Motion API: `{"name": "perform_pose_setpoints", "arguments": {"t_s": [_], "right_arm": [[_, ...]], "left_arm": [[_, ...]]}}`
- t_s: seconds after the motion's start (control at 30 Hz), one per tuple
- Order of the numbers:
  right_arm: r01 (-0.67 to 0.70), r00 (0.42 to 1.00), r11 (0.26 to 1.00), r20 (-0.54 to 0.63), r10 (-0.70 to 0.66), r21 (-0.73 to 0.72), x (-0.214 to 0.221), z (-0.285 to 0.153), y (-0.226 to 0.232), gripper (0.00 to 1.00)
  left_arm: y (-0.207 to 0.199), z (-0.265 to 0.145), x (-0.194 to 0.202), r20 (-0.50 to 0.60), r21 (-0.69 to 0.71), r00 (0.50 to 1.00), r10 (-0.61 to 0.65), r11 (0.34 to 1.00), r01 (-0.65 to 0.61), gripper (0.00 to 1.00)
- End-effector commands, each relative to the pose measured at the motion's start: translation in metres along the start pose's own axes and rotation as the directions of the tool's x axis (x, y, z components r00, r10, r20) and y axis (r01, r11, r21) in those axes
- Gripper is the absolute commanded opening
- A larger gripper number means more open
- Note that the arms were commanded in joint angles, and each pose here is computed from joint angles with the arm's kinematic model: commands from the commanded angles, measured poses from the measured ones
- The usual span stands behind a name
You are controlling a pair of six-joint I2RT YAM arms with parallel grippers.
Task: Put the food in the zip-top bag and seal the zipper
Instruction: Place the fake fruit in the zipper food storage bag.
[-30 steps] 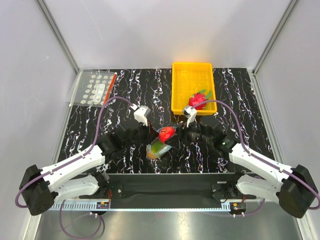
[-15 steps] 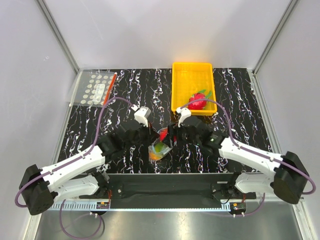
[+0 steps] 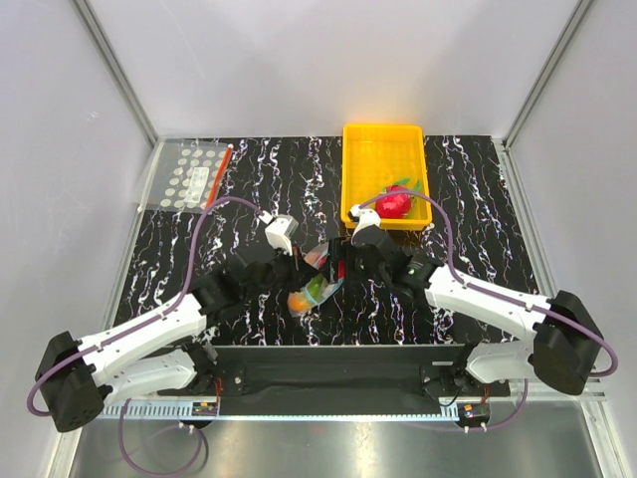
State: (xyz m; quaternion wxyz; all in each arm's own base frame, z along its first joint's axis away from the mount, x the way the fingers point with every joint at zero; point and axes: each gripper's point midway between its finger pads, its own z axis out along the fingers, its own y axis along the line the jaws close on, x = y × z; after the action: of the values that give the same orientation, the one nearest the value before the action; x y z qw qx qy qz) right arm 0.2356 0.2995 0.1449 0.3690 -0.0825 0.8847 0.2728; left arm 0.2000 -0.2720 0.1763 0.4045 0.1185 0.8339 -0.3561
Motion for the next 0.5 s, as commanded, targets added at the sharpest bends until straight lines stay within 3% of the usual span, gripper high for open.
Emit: {"name": "perform_pose_setpoints", "arguments": {"t_s": [0.0,0.37,0.47], "right_arm": [[-0.014,0.996,0.999,0.087,0.018,-0.047,-0.03,-0.02,0.021,0.81],[0.003,0.999,0.998,0.046,-0.001,-0.056,-0.024,-0.006,0.028,0.86],[-0.008,1.0,0.995,0.029,0.011,-0.095,-0.018,0.007,0.036,0.8]], "left_arm": [[-0.012,0.0,-0.01,0.043,0.05,0.999,-0.005,0.999,0.003,0.0],[-0.02,-0.005,-0.021,0.065,0.071,0.998,-0.002,0.997,-0.003,0.0],[-0.016,-0.004,-0.018,0.058,0.067,0.998,-0.016,0.998,0.012,0.0]]}}
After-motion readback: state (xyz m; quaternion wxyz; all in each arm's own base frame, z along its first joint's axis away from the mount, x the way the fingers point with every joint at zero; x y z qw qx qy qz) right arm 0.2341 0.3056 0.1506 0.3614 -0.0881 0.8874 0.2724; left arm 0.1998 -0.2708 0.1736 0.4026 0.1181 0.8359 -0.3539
